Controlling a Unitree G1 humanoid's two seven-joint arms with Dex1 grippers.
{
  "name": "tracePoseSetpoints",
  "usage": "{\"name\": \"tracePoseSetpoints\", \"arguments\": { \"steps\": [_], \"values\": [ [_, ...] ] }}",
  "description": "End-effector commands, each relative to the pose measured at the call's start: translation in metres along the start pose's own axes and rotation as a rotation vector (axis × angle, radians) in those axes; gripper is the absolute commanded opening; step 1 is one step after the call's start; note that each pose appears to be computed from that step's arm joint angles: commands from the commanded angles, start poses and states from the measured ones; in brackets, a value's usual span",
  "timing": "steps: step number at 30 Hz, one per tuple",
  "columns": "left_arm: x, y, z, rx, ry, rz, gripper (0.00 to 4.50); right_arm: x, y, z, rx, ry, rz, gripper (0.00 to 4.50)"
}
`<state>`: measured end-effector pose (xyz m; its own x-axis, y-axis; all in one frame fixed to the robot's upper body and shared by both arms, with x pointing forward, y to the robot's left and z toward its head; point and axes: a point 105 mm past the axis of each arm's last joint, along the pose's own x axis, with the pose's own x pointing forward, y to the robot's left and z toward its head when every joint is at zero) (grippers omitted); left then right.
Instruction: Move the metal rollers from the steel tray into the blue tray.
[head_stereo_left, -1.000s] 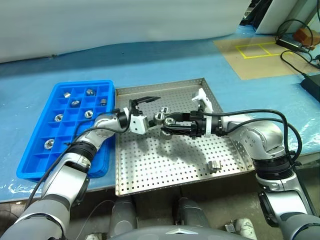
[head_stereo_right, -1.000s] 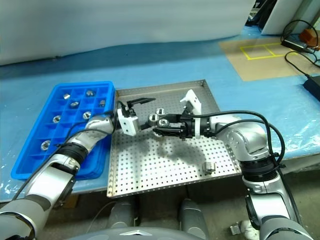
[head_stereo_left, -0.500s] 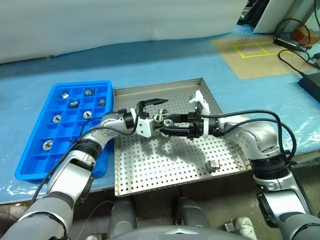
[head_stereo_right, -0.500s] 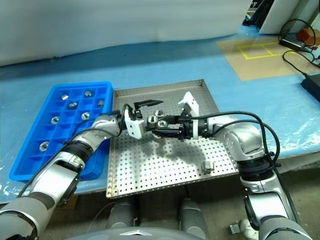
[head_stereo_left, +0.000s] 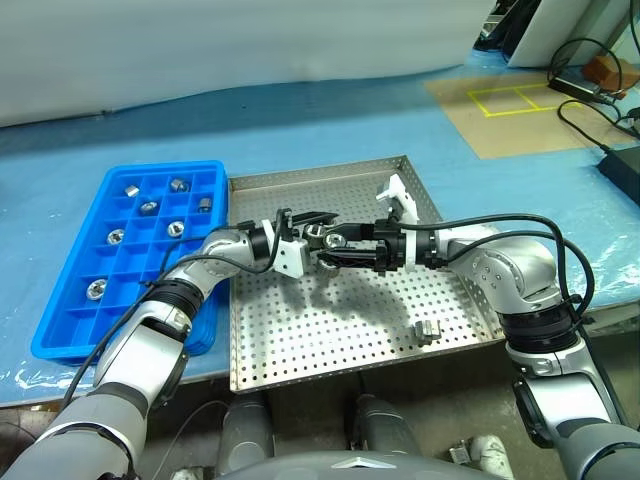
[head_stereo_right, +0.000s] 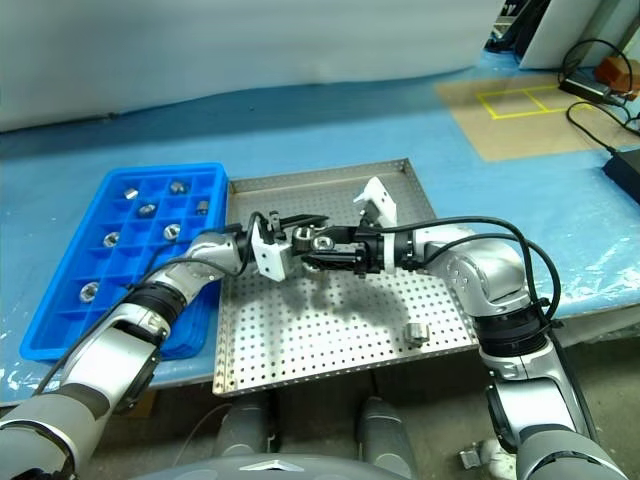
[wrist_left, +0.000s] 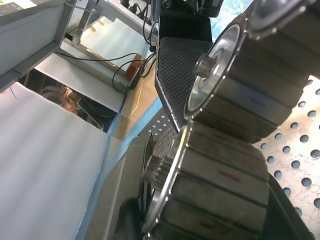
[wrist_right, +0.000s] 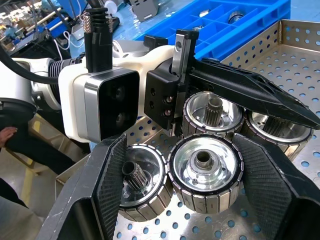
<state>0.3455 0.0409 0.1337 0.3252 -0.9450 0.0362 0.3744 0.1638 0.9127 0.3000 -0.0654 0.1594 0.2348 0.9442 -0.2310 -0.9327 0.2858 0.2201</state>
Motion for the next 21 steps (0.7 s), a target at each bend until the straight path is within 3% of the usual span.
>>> {"name": "tracePoseSetpoints", "arguments": {
  "steps": [1, 8, 14, 21],
  "values": [
    [-0.001, 0.012, 0.001, 0.03, -0.004, 0.03, 1.38, -0.003, 0.005, 0.011, -0.055, -0.041, 0.021, 3.05],
    [-0.007, 0.016, -0.006, 0.038, 0.032, 0.046, 1.38, -0.012, -0.002, -0.007, -0.07, 0.011, -0.004, 3.05],
    [-0.019, 0.017, -0.012, 0.048, 0.069, 0.044, 1.38, -0.039, -0.024, -0.046, -0.024, 0.094, -0.103, 3.05],
    [-0.027, 0.02, -0.018, 0.052, 0.104, 0.053, 1.38, -0.045, -0.031, -0.043, -0.022, 0.067, -0.125, 3.05]
  ]
}}
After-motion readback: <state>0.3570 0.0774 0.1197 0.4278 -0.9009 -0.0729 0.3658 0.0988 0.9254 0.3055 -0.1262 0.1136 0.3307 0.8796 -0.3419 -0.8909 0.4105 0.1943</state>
